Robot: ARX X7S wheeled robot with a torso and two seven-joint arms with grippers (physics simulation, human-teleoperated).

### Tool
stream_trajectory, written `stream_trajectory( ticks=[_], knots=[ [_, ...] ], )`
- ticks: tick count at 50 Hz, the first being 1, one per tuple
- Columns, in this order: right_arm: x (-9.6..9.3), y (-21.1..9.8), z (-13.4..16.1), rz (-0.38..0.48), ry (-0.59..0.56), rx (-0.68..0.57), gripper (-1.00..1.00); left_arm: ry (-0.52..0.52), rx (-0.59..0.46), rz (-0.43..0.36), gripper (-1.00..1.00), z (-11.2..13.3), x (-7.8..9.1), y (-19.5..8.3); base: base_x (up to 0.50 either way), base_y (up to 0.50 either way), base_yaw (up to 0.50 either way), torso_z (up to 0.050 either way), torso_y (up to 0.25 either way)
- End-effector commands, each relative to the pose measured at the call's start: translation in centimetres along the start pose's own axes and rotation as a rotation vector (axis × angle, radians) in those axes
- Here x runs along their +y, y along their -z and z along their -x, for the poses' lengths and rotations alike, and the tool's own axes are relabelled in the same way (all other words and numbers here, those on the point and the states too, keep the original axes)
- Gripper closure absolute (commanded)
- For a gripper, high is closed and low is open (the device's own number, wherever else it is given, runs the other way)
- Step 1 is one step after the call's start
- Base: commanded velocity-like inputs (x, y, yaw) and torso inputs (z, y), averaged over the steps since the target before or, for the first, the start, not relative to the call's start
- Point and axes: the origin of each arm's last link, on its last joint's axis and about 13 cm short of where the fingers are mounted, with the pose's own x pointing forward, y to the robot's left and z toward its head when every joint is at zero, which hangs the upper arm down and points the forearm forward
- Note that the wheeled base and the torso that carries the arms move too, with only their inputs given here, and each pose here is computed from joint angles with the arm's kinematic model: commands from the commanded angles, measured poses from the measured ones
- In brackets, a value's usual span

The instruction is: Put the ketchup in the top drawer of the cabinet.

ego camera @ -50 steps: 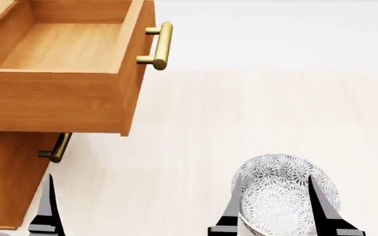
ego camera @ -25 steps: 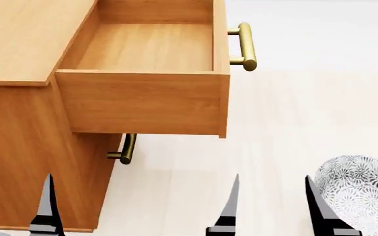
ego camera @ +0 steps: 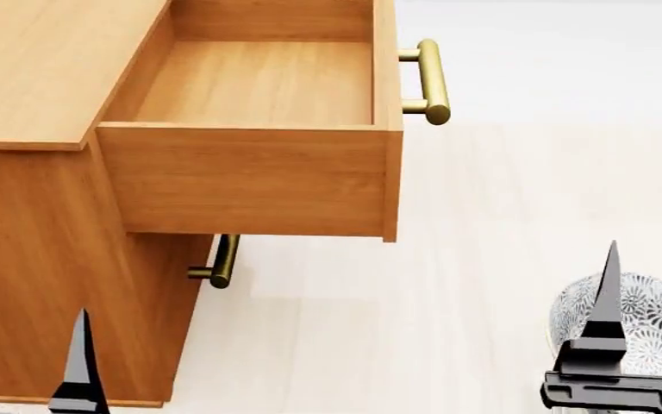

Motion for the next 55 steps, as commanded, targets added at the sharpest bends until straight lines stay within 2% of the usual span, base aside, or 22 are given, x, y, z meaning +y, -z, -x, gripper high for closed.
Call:
stream_trajectory(
  ticks=[1,9,17,22,24,32,40,55],
  knots=[
    [-3.5,-1.4,-0.6,0.048,0.051,-0.009,-1.00,-0.005,0.000,-0.006,-1.00,0.2,0.0,0.0,0.00,0.00,0.00,0.000,0.000],
    [-4.6,-1.3,0.0,0.081,0.050,0.016,-1.00,-0.004,0.000,-0.005,-1.00,0.1,-0.1,0.0,0.00,0.00,0.00,0.000,0.000],
    [-6.0,-0.9,0.9,0.052,0.006,0.036,-1.00,-0.009,0.004,-0.008,-1.00,0.1,0.0,0.0,0.00,0.00,0.00,0.000,0.000],
    [-6.9,-0.6,2.4,0.038,-0.019,0.044,-1.00,-0.011,0.006,-0.006,-1.00,0.2,0.0,0.1,0.00,0.00,0.00,0.000,0.000],
    [-7.2,-0.6,3.1,0.005,-0.004,0.040,-1.00,-0.011,0.006,-0.008,-1.00,0.2,0.0,0.0,0.00,0.00,0.00,0.000,0.000],
    [-8.7,-1.1,7.2,-0.012,0.063,0.053,-1.00,-0.006,0.004,-0.006,-1.00,0.3,-0.1,-0.1,0.00,0.00,0.00,0.000,0.000],
    [-9.3,-1.9,10.6,-0.011,0.095,0.053,-1.00,0.001,0.003,-0.002,-1.00,0.6,-0.2,-0.1,0.00,0.00,0.00,0.000,0.000],
    [-9.9,-1.8,14.5,0.011,0.147,0.074,-1.00,-0.007,0.004,0.001,-1.00,0.7,0.1,0.2,0.00,0.00,0.00,0.000,0.000]
  ],
)
